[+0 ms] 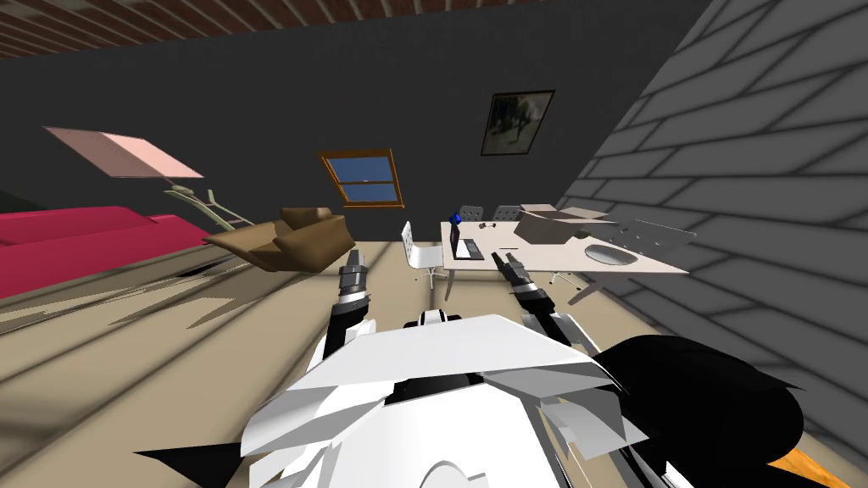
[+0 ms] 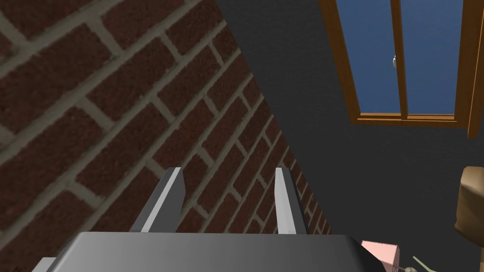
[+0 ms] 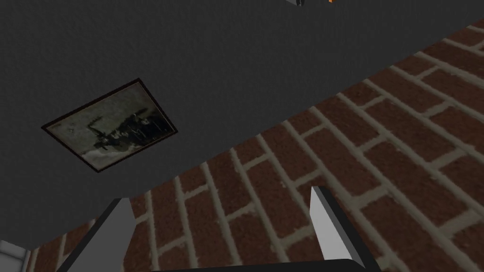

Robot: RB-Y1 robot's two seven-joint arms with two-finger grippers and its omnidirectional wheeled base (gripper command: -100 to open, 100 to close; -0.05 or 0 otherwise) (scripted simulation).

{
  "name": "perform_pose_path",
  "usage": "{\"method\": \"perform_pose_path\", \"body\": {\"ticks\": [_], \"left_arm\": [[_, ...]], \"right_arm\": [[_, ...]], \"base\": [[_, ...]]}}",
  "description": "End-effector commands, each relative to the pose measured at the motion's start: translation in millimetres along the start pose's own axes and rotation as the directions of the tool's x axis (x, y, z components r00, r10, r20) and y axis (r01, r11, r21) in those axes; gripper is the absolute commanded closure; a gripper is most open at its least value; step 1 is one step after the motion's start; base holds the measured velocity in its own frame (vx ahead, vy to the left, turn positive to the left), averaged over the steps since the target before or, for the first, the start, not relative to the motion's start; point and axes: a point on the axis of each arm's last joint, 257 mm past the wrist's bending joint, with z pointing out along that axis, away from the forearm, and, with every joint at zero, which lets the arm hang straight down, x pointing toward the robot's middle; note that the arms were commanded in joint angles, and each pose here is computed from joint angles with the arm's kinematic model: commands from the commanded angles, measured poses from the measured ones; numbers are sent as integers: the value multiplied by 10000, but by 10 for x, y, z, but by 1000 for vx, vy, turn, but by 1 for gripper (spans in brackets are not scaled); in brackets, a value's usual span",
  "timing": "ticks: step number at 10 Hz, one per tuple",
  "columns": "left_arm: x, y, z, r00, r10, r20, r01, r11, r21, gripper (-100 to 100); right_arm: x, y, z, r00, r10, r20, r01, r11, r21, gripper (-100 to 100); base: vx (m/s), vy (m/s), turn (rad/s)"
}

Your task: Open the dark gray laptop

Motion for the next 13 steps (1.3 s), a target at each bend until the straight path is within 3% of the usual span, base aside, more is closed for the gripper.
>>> {"method": "perform_pose_path", "body": {"ticks": [1, 3, 4, 6, 13], "left_arm": [[0, 0, 0, 10000, 0, 0, 0, 10000, 0, 0], [0, 0, 0, 10000, 1, 0, -1, 10000, 0, 0], [0, 0, 0, 10000, 0, 0, 0, 10000, -1, 0], [0, 0, 0, 10000, 2, -1, -2, 10000, 1, 0], [0, 0, 0, 10000, 2, -1, -2, 10000, 1, 0]], "right_arm": [[48, -297, -109, 9826, -1733, -667, 1756, 9840, 298, -100], [65, -529, -190, 9457, -3008, -1236, 3075, 9508, 387, -100], [65, -529, -190, 9457, -3008, -1236, 3075, 9508, 387, -100], [61, -766, -272, 8891, -4204, -1808, 4332, 9005, 365, -100], [-114, -1496, -525, 6090, -7188, -3353, 7559, 6540, -290, -100]], "base": [[155, 200, 5], [170, 191, 8], [122, 163, -4], [98, 110, 9], [148, 178, 6]]}}
